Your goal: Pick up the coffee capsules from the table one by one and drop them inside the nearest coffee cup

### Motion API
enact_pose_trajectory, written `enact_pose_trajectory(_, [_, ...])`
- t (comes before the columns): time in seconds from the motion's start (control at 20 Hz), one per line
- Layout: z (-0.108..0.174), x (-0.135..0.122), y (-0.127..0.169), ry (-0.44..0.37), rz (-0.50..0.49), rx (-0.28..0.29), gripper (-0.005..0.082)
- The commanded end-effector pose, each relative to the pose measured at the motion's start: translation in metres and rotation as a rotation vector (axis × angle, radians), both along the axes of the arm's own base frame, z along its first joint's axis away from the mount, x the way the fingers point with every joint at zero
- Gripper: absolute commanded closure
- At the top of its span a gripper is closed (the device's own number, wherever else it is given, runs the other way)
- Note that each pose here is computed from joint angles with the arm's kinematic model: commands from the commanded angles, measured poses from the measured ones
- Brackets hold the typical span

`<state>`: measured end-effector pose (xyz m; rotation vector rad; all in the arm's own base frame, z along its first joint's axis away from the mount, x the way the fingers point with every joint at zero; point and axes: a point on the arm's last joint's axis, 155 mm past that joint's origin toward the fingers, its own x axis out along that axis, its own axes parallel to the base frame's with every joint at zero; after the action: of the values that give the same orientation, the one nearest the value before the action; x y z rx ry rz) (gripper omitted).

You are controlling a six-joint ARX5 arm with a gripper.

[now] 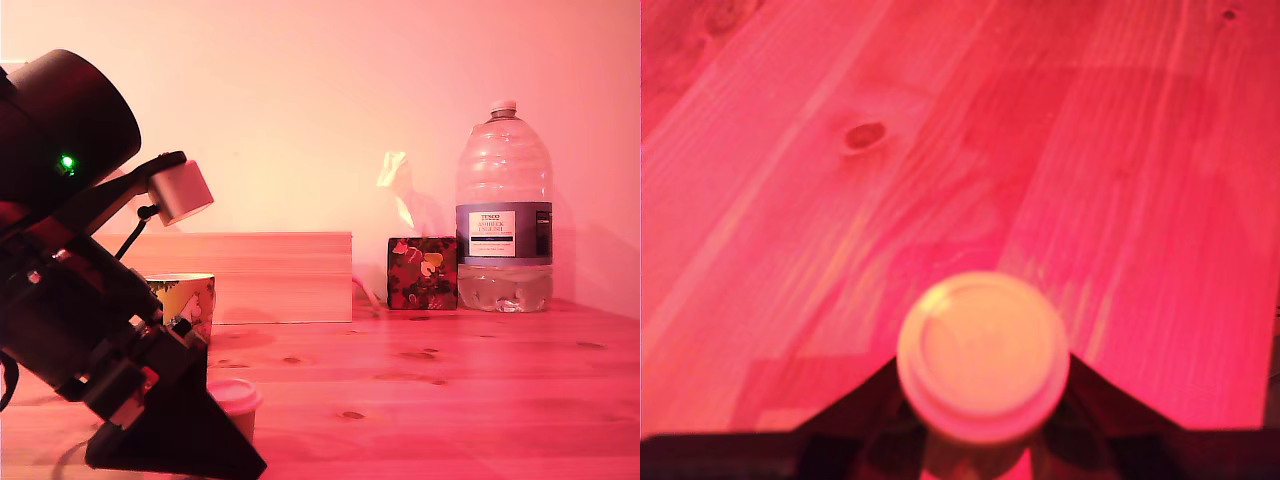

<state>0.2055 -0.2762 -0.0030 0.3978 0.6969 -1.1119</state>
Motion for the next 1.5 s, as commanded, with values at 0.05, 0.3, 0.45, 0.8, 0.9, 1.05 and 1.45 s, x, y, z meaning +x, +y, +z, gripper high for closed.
enact_pose_trajectory(0.05, [-0.009,-0.006,0.007,0.024,-0.001,0.026,0.0630])
enact_pose_trajectory(0.3, [-0.006,-0.005,0.006,0.035,0.025,0.008,0.0634])
enact_pose_trajectory(0.45, [0.003,0.002,0.007,0.021,0.070,-0.008,0.0647])
enact_pose_trajectory(0.8, [0.047,0.028,0.021,-0.033,0.201,-0.097,0.0647])
enact_pose_trajectory(0.9, [0.062,0.040,0.031,-0.067,0.250,-0.126,0.0647])
enact_pose_trajectory(1.05, [0.085,0.057,0.052,-0.116,0.328,-0.163,0.0647])
enact_pose_trajectory(1.45, [0.127,0.098,0.124,-0.190,0.603,-0.249,0.0647])
